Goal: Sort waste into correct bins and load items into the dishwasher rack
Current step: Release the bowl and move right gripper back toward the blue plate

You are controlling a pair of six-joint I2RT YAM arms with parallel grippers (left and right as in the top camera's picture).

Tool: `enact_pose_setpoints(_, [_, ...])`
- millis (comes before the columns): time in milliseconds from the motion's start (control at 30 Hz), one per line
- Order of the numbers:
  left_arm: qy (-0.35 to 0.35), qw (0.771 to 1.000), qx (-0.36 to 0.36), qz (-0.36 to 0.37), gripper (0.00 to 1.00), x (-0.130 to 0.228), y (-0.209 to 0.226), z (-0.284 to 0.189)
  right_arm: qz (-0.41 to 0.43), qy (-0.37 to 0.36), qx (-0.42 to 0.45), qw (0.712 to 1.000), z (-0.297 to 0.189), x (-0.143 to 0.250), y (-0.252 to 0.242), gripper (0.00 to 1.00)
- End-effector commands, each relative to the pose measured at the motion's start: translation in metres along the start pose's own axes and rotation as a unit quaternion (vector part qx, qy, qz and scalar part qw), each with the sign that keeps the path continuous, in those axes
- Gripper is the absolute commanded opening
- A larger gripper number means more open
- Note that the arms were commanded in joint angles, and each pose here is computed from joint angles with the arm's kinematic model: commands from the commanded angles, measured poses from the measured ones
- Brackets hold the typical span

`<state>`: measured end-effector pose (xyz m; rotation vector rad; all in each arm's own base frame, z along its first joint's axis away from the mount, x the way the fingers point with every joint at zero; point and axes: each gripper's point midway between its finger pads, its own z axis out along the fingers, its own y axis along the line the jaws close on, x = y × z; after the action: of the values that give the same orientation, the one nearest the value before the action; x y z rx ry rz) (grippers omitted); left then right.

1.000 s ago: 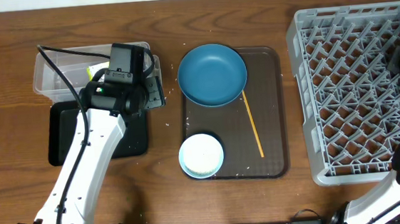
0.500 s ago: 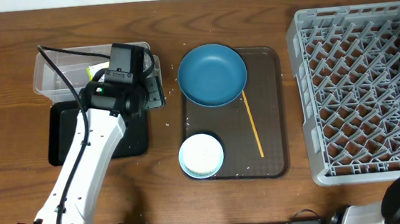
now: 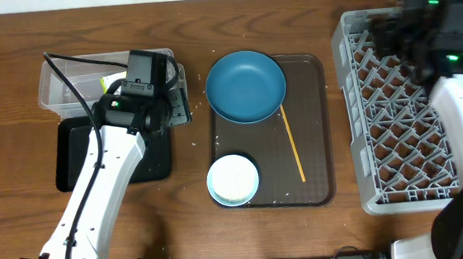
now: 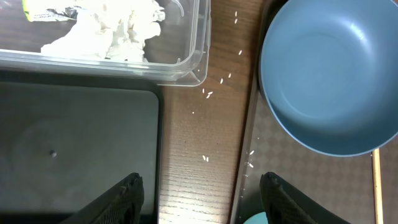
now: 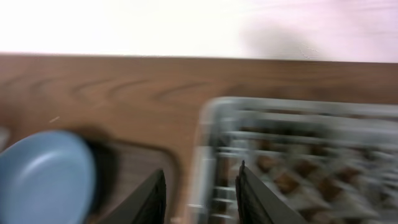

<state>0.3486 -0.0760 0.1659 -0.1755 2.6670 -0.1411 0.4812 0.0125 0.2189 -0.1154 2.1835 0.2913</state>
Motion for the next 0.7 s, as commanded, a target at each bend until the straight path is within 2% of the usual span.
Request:
enact_pose_setpoints(0, [-0.005,1.0,-0.004,-0.002,0.63,-0.003,0.001,-0.002,-0.01,0.042,-0.049,0.998,0.028,0.024,0.043,0.35])
enact_pose_setpoints(333, [-0.005,1.0,-0.004,-0.002,0.63,-0.003,0.001,-0.002,-0.049,0.134,-0.1,0.985,0.102,0.104,0.127,0.38])
enact_pose_setpoints(500, [-0.005,1.0,-0.005,-0.002,0.63,-0.003,0.001,-0.001,-0.058,0.158,-0.067,0.983,0.129,0.135,0.138,0.39])
enact_pose_setpoints(667, [-0.003,1.0,-0.005,-0.002,0.63,-0.002,0.001,0.0,-0.074,0.177,-0.047,0.98,0.141,0.157,0.142,0.34])
